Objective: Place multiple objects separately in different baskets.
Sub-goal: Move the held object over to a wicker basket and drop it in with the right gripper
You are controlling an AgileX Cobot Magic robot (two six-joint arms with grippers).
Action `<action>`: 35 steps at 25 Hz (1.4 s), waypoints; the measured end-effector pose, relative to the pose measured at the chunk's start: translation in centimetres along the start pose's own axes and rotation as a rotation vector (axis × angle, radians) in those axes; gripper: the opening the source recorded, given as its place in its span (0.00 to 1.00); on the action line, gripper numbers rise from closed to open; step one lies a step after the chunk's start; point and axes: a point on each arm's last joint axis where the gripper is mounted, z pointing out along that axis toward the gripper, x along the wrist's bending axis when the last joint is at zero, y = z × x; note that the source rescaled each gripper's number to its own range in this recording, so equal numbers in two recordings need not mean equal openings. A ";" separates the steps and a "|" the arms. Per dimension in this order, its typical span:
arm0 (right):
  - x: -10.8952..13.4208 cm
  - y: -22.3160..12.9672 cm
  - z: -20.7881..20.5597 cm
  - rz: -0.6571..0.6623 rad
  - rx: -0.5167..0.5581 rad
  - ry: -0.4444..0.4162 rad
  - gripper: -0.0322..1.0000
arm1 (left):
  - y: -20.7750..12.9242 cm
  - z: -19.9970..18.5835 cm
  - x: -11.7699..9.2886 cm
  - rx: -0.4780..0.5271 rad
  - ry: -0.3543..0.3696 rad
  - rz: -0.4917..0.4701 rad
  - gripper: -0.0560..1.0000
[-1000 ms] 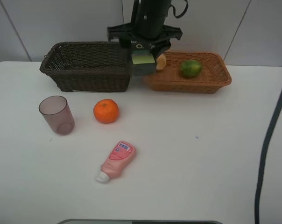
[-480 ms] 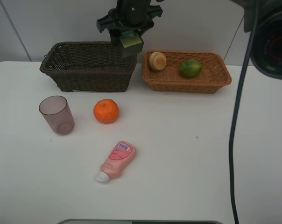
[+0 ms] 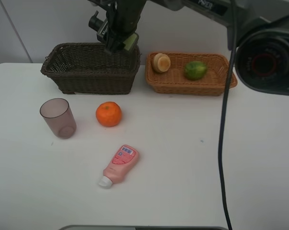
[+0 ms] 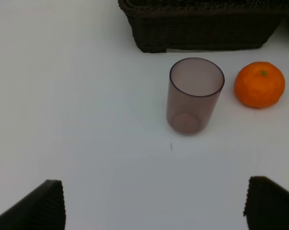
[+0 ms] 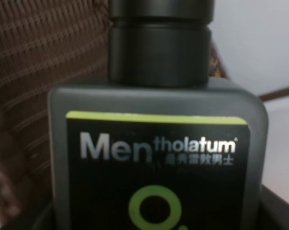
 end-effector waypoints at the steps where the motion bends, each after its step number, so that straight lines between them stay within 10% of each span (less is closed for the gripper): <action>1: 0.1 0.1 0.2 -0.011 -0.010 -0.010 0.19 | 0.0 0.0 0.0 0.000 0.000 0.000 0.97; 35: 2.6 -0.3 5.6 -0.046 -0.103 0.030 0.20 | 0.0 0.0 0.0 0.000 0.000 0.000 0.97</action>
